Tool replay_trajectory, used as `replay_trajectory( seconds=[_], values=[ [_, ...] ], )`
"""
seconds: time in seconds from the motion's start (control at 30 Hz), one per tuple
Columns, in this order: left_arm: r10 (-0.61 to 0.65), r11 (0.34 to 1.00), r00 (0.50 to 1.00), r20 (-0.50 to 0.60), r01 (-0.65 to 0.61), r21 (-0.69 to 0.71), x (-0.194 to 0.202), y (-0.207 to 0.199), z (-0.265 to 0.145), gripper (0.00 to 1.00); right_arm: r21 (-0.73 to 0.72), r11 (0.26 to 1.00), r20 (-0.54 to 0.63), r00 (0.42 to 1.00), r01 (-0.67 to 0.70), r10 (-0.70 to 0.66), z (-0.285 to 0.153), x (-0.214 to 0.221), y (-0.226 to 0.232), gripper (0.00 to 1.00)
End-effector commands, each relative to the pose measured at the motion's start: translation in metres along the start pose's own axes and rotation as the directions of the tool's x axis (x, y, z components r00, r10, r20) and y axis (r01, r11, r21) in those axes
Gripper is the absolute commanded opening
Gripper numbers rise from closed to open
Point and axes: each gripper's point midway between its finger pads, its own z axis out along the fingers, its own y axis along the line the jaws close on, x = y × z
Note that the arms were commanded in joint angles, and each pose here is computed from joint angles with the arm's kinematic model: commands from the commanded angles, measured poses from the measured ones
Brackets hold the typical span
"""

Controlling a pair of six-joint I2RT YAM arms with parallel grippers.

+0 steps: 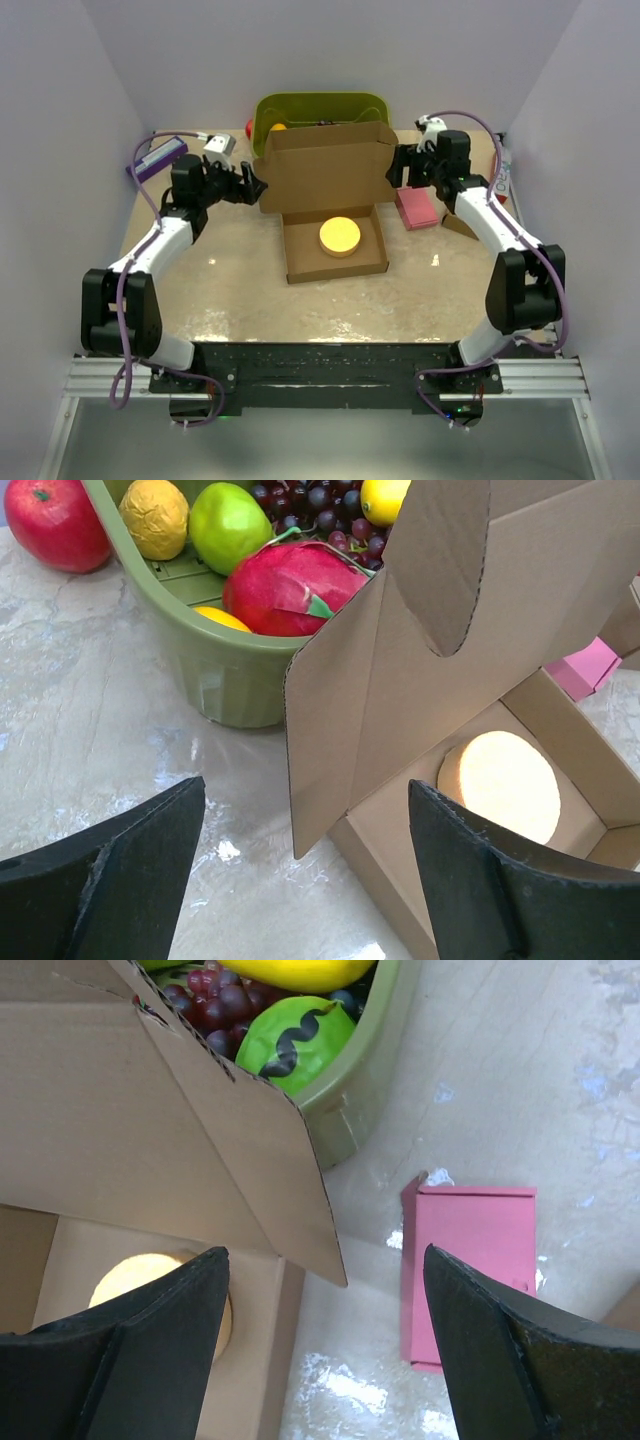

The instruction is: Fold the paper box

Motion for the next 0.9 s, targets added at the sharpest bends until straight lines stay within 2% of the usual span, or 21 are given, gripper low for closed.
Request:
replay_trajectory(
  seconds=[0.0, 0.2, 0.4, 0.5, 0.7, 0.87],
  values=[
    [0.057, 0.998, 0.995, 0.083, -0.059, 0.023, -0.028, -0.005, 0.006, 0.85, -0.063, 0.993, 0.129, 0.987, 0.104, -0.095, 0.0, -0.045, 0.014, 0.8],
    [0.062, 0.996, 0.995, 0.076, -0.066, 0.055, -0.026, -0.013, 0.018, 0.82, -0.126, 0.984, 0.137, 0.984, 0.128, -0.11, 0.016, -0.047, 0.02, 0.79],
    [0.069, 0.995, 0.995, 0.066, -0.073, 0.062, -0.026, -0.018, 0.026, 0.68, -0.159, 0.978, 0.133, 0.985, 0.134, -0.113, 0.029, -0.046, 0.023, 0.73],
    [0.072, 0.995, 0.995, 0.07, -0.077, 0.062, -0.027, -0.021, 0.026, 0.57, -0.177, 0.975, 0.13, 0.985, 0.133, -0.111, 0.029, -0.044, 0.026, 0.63],
    [0.079, 0.994, 0.995, 0.068, -0.084, 0.071, -0.026, -0.028, 0.027, 0.45, -0.2, 0.971, 0.142, 0.984, 0.134, -0.107, 0.021, -0.043, 0.032, 0.45],
    [0.088, 0.993, 0.994, 0.068, -0.093, 0.072, -0.026, -0.034, 0.029, 0.38, -0.205, 0.969, 0.138, 0.985, 0.134, -0.107, 0.013, -0.038, 0.037, 0.39]
  ],
)
